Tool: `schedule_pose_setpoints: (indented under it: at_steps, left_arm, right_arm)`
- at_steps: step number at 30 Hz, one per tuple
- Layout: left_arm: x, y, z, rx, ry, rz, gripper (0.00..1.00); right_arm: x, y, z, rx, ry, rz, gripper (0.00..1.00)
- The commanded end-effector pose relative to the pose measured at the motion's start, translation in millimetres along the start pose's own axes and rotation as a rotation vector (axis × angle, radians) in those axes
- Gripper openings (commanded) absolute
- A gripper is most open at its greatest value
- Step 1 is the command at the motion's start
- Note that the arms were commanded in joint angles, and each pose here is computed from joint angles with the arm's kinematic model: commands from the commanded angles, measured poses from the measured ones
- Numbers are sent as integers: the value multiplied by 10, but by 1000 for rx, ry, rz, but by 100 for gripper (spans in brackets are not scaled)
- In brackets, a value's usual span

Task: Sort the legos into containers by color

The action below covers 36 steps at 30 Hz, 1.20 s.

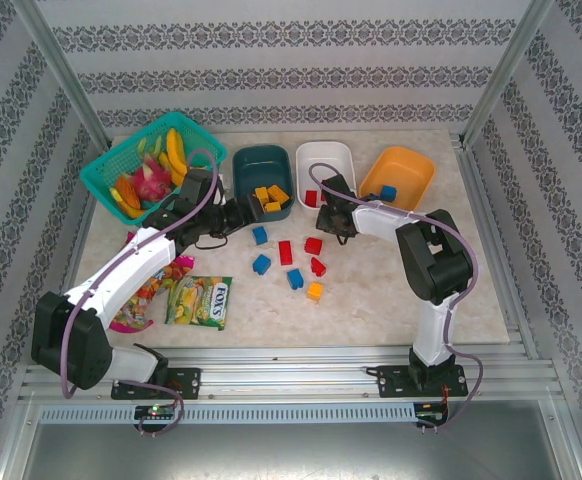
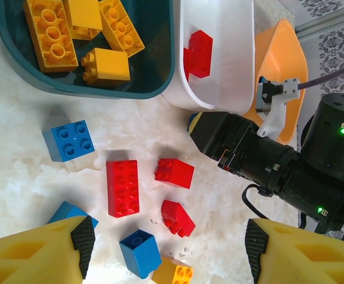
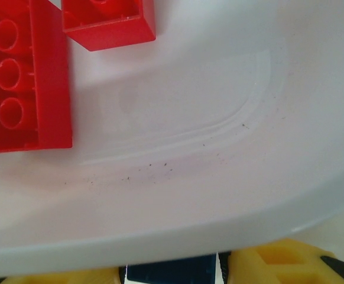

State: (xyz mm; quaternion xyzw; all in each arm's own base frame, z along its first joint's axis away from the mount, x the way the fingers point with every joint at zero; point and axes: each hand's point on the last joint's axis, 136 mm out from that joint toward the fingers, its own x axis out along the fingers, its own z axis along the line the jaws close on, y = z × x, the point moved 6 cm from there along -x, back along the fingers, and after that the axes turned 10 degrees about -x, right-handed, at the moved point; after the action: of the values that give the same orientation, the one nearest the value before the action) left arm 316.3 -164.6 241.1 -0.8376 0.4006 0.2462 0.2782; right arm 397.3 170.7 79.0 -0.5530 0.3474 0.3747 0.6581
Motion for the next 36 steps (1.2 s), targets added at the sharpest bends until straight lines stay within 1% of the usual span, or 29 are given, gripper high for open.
schedule_pose_setpoints:
  at_steps: [1, 2, 7, 14, 21, 25, 27, 29, 31, 36]
  left_arm:
    - [-38, 45, 13, 12, -9, 0, 71]
    - [-42, 46, 7, 12, -8, 0, 70]
    - [-34, 65, 14, 16, -9, 11, 70]
    - [11, 204, 8, 43, -6, 47, 70]
    - [126, 446, -151, 85, 33, 95, 70]
    - [241, 542, -357, 122, 74, 127, 70]
    - [322, 580, -482, 155, 94, 144, 70]
    - [421, 604, -592, 177, 110, 165, 70]
    - [526, 606, -709, 195, 133, 181, 70]
    - [729, 544, -979, 232, 176, 195, 70]
  right_arm:
    - [24, -71, -66, 11, 35, -5, 46]
    - [24, -76, -73, 11, 38, -5, 45]
    - [-52, -90, -48, -10, 32, -15, 34]
    - [-326, 2, -49, -25, 20, -37, 30]
    - [-927, 62, -215, -15, 22, -70, 27]
    - [-1275, -27, -491, 34, 51, -91, 26]
    - [-1370, -121, -670, 53, 80, -91, 25]
    - [-1397, -243, -834, 62, 102, -98, 24]
    - [-1340, -383, -1022, 97, 120, -89, 24]
    - [-990, -647, -1385, 150, 170, -3, 23]
